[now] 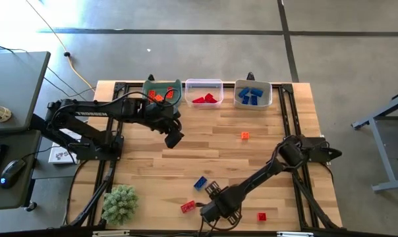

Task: Sort & place blocks by color
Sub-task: Put the orange game piece into the green bin

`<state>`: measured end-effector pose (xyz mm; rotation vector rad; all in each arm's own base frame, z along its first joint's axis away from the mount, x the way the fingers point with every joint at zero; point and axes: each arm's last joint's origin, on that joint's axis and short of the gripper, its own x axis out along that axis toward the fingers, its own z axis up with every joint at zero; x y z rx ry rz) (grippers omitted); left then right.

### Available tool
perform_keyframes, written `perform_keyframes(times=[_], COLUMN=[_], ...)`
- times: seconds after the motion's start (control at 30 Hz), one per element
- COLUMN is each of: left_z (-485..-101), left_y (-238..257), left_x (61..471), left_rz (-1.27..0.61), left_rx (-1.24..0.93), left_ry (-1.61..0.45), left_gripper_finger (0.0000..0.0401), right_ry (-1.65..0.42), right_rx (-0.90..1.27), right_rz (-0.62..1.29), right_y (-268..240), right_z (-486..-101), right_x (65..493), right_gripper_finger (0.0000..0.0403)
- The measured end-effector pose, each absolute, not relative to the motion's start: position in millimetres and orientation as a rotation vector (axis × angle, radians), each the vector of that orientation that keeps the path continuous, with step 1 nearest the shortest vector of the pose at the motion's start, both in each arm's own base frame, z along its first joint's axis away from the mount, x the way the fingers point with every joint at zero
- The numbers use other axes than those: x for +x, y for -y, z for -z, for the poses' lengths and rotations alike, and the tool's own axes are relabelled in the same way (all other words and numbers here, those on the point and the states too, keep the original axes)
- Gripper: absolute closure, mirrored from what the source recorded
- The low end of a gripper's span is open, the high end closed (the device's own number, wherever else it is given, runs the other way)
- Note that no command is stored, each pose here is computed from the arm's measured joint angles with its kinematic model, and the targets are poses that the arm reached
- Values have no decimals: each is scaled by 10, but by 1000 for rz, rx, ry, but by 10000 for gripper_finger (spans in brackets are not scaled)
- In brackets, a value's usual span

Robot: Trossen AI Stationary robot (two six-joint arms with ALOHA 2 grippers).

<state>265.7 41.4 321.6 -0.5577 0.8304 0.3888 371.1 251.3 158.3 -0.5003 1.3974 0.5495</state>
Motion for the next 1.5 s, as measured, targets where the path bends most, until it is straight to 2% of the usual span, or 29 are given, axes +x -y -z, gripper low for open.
perform_keyframes(times=[0.2, 0.27, 0.47, 0.73, 0.97, 1.23, 1.5], left_z=[-3216, -3216, -3216, -3216, -3215, -3216, -3257], left_y=[-414, -415, -415, -425, -451, -640, -923], left_x=[2657, 2657, 2657, 2655, 2652, 2615, 2579], left_rz=[-389, -389, -389, -388, -382, -479, -497], left_rx=[-558, -558, -558, -551, -526, -726, -800], left_ry=[-830, -830, -830, -831, -833, -793, -707], left_gripper_finger=[184, 184, 184, 184, 184, 184, 184], right_ry=[-1440, -1441, -1455, -1521, -1496, -1382, -1279], right_rx=[-493, -487, -482, -424, -367, -345, -350], right_rz=[-536, -531, -522, -469, -323, -117, 122], right_y=[-2519, -2527, -2525, -2398, -2098, -1672, -1128], right_z=[-1435, -1428, -1422, -1521, -1881, -2297, -2606], right_x=[3730, 3729, 3718, 3692, 3738, 3819, 3904], right_gripper_finger=[185, 196, 290, 292, 292, 292, 292])
